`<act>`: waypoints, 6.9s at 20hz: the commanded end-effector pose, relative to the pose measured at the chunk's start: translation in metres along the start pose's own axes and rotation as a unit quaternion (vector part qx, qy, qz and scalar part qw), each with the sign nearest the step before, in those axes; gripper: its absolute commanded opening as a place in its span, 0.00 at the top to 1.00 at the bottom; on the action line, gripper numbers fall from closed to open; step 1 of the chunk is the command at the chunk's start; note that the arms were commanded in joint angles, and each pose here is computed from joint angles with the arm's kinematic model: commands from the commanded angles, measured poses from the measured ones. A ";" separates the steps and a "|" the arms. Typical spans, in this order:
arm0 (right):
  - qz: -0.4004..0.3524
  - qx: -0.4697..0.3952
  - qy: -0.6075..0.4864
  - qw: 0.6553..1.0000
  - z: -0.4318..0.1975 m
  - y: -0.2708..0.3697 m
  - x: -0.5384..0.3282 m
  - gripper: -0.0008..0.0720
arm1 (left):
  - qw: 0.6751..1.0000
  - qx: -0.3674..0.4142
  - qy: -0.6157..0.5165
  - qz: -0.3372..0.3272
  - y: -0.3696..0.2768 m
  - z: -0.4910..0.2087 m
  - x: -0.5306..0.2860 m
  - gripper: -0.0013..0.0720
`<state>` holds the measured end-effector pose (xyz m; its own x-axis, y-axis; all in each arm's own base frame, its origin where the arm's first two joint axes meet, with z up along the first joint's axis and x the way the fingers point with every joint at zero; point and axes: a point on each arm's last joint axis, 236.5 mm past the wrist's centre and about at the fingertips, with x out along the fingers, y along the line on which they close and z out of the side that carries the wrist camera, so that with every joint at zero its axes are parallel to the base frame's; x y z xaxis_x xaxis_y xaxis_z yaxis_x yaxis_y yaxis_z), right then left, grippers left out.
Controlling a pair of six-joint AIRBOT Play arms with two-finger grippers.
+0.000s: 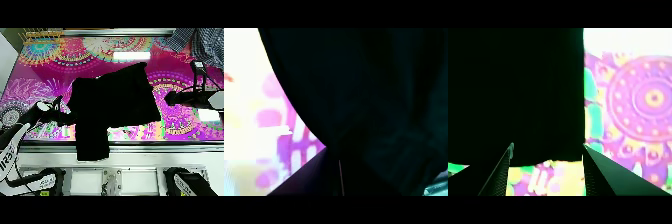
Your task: Fold the clothes and pants, and hang the long-sleeved shirts on hangers.
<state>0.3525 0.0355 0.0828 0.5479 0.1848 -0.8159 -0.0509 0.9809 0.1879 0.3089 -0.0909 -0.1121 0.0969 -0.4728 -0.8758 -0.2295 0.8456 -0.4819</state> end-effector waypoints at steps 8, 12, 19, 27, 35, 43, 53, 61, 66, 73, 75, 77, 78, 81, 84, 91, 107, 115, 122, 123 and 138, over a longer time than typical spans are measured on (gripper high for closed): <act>0.031 0.425 0.097 0.900 -0.121 -0.052 0.118 0.34 | 0.997 0.037 -0.067 -0.015 -0.017 0.015 -0.047 0.97; 0.073 0.411 0.080 0.905 -0.109 -0.024 0.152 0.34 | 0.999 0.028 -0.042 -0.015 -0.012 0.008 -0.037 0.97; 0.077 0.357 0.071 0.928 -0.107 -0.008 0.166 0.73 | 0.999 0.019 -0.022 -0.014 -0.007 0.003 -0.028 0.97; 0.036 0.045 -0.123 0.991 0.082 -0.011 0.004 0.96 | 0.950 0.121 -0.285 -0.047 -0.095 0.069 -0.241 0.97; -0.019 -0.091 -0.471 0.877 0.168 0.053 -0.336 0.96 | 0.714 0.312 -0.623 -0.065 -0.247 -0.095 -0.533 0.97; -0.045 -0.111 -0.546 0.829 0.116 0.068 -0.423 0.96 | 0.631 0.333 -0.693 -0.104 -0.277 -0.206 -0.587 0.97; -0.025 -0.053 -0.361 0.931 0.134 0.038 -0.290 0.96 | 0.843 0.235 -0.475 -0.092 -0.236 -0.033 -0.481 0.97; -0.006 0.022 -0.008 1.000 0.124 -0.027 0.024 0.96 | 0.962 0.114 -0.244 -0.051 -0.149 0.173 -0.202 0.97; -0.005 0.029 -0.020 0.999 0.143 -0.036 0.147 0.96 | 0.966 0.083 -0.239 -0.042 -0.125 0.239 -0.109 0.97; -0.009 0.035 -0.021 0.999 0.140 -0.035 0.169 0.96 | 0.972 0.085 -0.216 -0.032 -0.110 0.260 -0.091 0.97; -0.016 0.031 0.013 0.999 0.114 -0.036 0.168 0.96 | 0.976 0.080 -0.202 -0.018 -0.090 0.242 -0.086 0.97; -0.018 0.036 0.042 0.998 0.080 -0.037 0.168 0.96 | 0.981 0.074 -0.179 0.013 -0.061 0.214 -0.075 0.97; -0.018 0.038 0.059 0.997 0.061 -0.037 0.167 0.96 | 0.983 0.077 -0.167 0.020 -0.049 0.198 -0.068 0.97; -0.020 0.036 0.103 0.994 0.013 -0.035 0.174 0.96 | 0.987 0.075 -0.137 0.033 -0.026 0.161 -0.045 0.97; -0.015 0.040 0.136 0.990 -0.020 -0.030 0.184 0.96 | 0.991 0.061 -0.110 0.039 -0.013 0.135 -0.020 0.97; 0.018 0.070 0.099 0.992 0.002 -0.011 0.157 0.20 | 0.988 0.040 -0.144 0.029 -0.023 0.148 -0.055 0.20; 0.037 0.372 0.175 0.911 -0.186 -0.021 0.054 0.20 | 0.991 0.083 -0.101 0.017 -0.042 -0.024 -0.055 0.20; 0.043 0.362 0.092 0.927 -0.176 -0.018 0.096 0.20 | 0.991 0.090 -0.101 0.014 -0.046 -0.028 -0.055 0.20; 0.034 0.343 0.086 0.935 -0.175 -0.016 0.111 0.61 | 0.991 0.091 -0.101 0.014 -0.046 -0.027 -0.055 0.20; 0.036 0.327 0.086 0.941 -0.175 -0.016 0.110 0.88 | 0.991 0.092 -0.100 0.015 -0.045 -0.028 -0.055 0.20; 0.049 0.297 0.087 0.950 -0.173 -0.010 0.105 0.96 | 0.997 -0.027 0.065 0.040 0.031 -0.145 -0.006 0.20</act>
<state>0.2657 0.0548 -0.1004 0.4134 0.3281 -0.8494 0.4125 0.7641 0.4959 0.1787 -0.0845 -0.1054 -0.0103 -0.4086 -0.9127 -0.2709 0.8797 -0.3908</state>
